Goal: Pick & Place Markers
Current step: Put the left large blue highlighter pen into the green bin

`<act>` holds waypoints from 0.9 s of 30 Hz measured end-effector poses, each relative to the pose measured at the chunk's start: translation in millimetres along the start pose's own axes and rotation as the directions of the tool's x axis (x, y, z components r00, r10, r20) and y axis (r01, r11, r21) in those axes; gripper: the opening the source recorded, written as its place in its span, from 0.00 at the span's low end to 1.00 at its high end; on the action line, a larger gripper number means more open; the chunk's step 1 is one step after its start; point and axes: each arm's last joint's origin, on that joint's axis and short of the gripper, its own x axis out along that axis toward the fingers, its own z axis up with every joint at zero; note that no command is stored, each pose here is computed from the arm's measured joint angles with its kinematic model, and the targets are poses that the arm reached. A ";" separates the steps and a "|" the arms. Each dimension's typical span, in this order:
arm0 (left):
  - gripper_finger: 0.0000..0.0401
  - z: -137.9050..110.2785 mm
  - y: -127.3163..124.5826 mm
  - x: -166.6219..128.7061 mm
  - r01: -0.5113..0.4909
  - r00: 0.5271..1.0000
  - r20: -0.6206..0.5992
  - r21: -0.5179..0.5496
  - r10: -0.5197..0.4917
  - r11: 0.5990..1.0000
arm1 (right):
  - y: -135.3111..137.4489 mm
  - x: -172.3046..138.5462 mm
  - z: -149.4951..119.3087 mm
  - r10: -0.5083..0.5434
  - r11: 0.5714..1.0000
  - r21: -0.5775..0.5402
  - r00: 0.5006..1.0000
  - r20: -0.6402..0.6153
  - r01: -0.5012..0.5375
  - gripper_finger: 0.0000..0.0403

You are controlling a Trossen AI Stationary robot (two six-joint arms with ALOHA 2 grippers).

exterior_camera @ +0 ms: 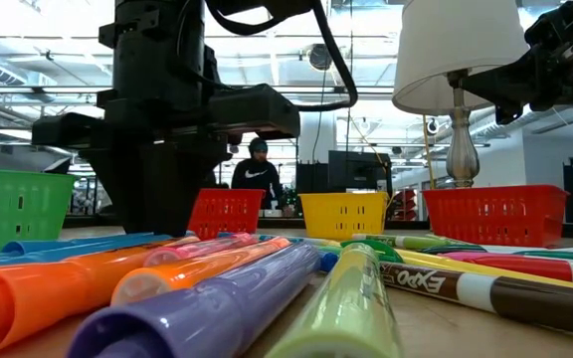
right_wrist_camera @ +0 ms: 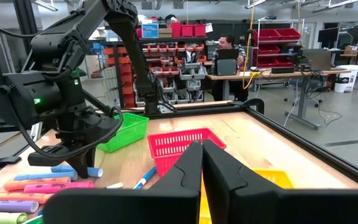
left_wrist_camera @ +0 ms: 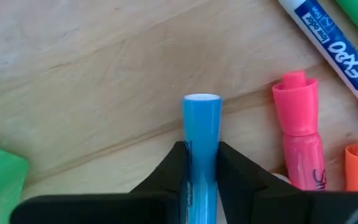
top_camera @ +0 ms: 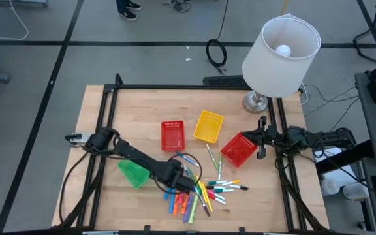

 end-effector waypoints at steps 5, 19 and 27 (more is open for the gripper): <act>0.15 4.0 -3.1 -12.9 -0.011 0.998 0.060 0.026 0.010 1.000 | 0.0 0.0 0.0 0.000 1.000 0.000 1.000 0.000 0.000 0.00; 0.15 21.1 16.0 -90.8 0.099 0.969 0.215 0.125 -0.125 0.987 | 0.0 0.0 -0.1 0.000 1.000 0.000 1.000 0.000 0.000 0.00; 0.15 43.4 65.2 -161.2 0.083 0.950 0.276 0.235 -0.148 0.969 | 0.0 0.0 0.0 0.000 1.000 0.000 1.000 0.000 0.000 0.00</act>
